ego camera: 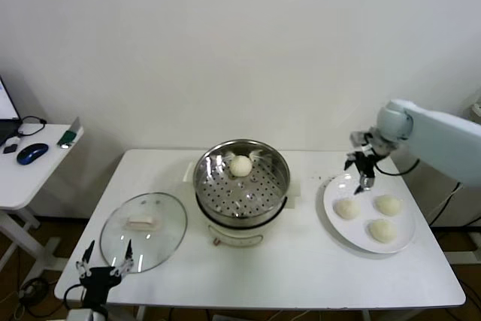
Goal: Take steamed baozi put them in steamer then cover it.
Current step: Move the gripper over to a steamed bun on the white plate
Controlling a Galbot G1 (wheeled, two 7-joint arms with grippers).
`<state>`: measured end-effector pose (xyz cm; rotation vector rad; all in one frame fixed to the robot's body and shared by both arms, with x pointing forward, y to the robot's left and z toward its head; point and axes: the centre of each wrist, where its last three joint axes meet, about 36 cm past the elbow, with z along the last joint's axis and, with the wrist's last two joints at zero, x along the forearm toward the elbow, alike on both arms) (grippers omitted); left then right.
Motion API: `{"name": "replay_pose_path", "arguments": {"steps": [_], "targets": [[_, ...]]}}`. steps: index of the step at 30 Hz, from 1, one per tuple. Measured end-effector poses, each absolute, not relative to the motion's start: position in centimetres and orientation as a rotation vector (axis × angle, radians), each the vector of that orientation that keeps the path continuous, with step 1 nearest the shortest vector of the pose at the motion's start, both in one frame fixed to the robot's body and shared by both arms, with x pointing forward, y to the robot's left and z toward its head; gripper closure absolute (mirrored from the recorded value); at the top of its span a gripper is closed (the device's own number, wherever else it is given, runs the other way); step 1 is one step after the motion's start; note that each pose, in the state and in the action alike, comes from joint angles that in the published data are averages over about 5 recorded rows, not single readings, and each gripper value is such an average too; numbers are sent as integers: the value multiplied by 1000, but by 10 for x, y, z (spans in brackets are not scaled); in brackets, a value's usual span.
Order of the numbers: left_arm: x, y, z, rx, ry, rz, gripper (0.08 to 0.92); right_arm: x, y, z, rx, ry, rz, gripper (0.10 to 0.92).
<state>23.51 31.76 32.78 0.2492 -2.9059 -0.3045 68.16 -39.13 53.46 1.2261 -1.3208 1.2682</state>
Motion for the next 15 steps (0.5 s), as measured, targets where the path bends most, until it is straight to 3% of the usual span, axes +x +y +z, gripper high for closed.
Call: {"name": "replay_pose_path", "arguments": {"steps": [15], "targets": [[236,315,323,285,-2899,-285,177,685,-390,464,1209,-1282,1205,200]]}}
